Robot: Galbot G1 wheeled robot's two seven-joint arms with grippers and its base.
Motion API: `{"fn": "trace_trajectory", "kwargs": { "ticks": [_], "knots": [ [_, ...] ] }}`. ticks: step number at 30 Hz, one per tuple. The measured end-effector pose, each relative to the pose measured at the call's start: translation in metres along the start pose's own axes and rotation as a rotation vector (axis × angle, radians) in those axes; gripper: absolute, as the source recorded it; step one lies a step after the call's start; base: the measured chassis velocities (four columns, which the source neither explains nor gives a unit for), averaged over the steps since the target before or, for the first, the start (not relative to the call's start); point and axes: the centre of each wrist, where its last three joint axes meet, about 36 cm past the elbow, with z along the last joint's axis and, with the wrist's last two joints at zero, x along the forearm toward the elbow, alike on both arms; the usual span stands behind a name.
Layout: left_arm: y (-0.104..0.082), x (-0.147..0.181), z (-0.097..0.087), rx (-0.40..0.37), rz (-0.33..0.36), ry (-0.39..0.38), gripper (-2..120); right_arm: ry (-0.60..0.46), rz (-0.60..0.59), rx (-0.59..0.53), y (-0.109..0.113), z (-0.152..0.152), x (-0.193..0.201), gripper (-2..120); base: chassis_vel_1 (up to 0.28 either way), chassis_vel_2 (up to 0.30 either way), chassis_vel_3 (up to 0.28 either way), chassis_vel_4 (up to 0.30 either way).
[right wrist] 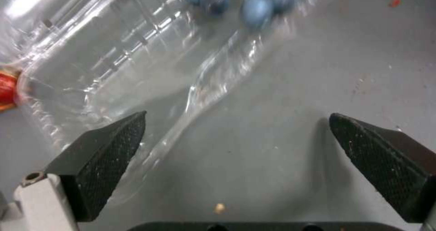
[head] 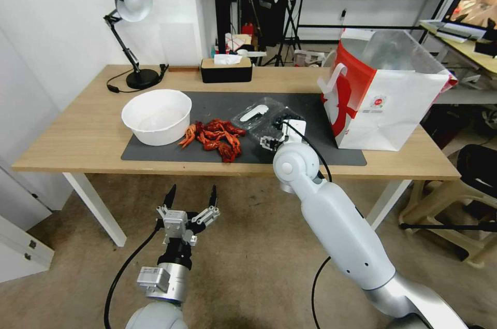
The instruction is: Close the takeout container lid, then place the container into the takeout bag.
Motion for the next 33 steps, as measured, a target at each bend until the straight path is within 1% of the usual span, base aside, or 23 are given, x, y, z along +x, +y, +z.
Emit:
{"fn": "trace_trajectory", "kwargs": {
  "ticks": [18,23,25,29,31,33],
  "knots": [
    [-0.001,-0.001,0.005,-0.008,-0.011,0.005,100,0.004,0.030,-0.002,-0.022,-0.002,-0.003,100,0.000,0.000,0.000,0.000],
    [-0.002,-0.001,0.005,-0.013,-0.009,0.005,100,-0.002,0.044,0.004,-0.034,-0.004,0.000,100,0.000,0.000,0.000,0.000],
    [-0.003,0.000,0.006,-0.013,-0.008,0.006,100,-0.007,0.054,0.007,-0.042,-0.005,0.002,100,0.000,0.000,0.000,0.000],
    [-0.005,0.000,0.007,-0.012,-0.006,0.007,100,-0.008,0.060,0.009,-0.048,-0.005,0.002,100,0.000,0.000,0.000,0.000],
    [-0.006,0.001,0.008,-0.012,-0.006,0.008,100,-0.008,0.073,0.011,-0.057,-0.006,0.002,100,0.000,0.000,0.000,0.000],
    [-0.006,0.001,0.008,-0.012,-0.006,0.008,100,-0.008,0.075,0.011,-0.058,-0.006,0.002,100,0.000,0.000,0.000,0.000]
  ]
}}
